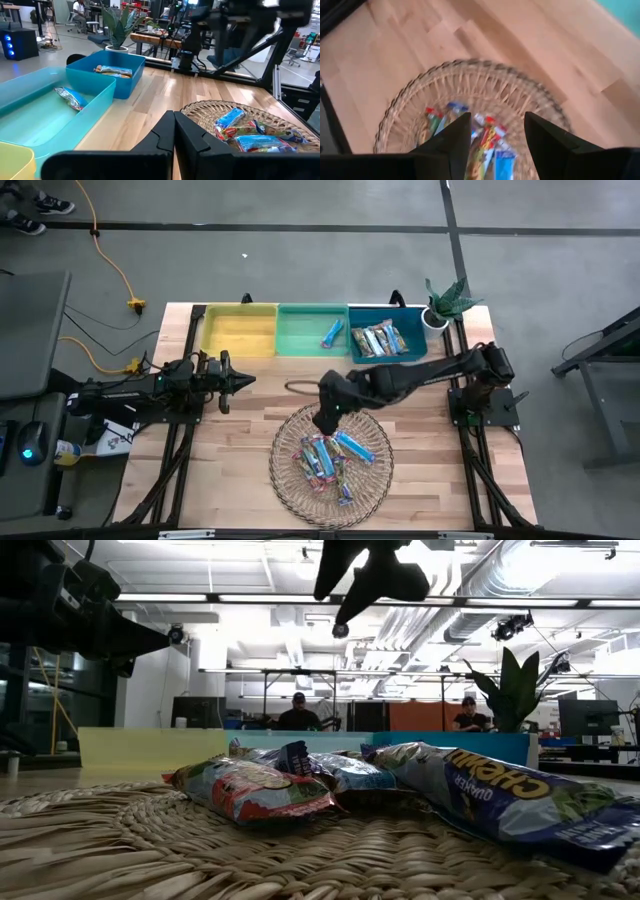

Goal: Pick and place Granola Bars by type
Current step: Put the red granola bar into the light green bin

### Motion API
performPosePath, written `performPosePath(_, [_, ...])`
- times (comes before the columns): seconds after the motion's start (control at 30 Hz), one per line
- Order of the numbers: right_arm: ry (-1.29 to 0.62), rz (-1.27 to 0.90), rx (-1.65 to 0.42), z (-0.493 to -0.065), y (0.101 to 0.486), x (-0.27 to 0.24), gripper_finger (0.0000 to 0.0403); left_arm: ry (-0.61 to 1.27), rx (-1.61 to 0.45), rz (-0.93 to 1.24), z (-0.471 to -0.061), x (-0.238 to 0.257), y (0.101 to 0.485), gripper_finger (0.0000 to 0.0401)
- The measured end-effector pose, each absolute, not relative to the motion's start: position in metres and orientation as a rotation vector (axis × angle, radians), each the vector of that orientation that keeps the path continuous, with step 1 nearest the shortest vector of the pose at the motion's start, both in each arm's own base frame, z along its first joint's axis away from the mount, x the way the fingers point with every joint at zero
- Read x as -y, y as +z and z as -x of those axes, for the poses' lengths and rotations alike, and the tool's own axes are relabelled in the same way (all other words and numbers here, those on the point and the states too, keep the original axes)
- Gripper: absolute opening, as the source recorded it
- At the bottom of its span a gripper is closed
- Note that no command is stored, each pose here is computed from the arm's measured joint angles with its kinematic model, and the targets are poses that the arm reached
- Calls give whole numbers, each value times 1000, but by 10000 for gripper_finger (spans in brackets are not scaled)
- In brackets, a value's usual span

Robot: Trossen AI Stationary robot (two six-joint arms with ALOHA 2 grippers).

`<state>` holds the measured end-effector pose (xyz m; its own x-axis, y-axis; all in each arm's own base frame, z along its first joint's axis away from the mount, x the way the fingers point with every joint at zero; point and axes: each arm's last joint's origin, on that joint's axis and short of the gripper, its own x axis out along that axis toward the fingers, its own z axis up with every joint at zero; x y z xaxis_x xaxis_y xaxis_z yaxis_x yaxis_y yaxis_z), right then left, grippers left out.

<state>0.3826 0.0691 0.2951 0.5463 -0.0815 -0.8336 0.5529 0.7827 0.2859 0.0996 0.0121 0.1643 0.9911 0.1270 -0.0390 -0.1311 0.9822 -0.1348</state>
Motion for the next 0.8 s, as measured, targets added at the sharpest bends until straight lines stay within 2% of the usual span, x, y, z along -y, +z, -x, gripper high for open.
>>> performPosePath(0.23, [-433, -602, -1070, -385, 260, -103, 168, 130, -30, 138, -100, -12, 164, 0])
performPosePath(0.5, [-512, -667, -1196, -399, 209, -116, 168, 130, -30, 138, -100, -12, 164, 0])
performPosePath(0.8, [-500, -697, -1225, -409, 187, -120, 168, 130, -30, 138, -100, -12, 164, 0])
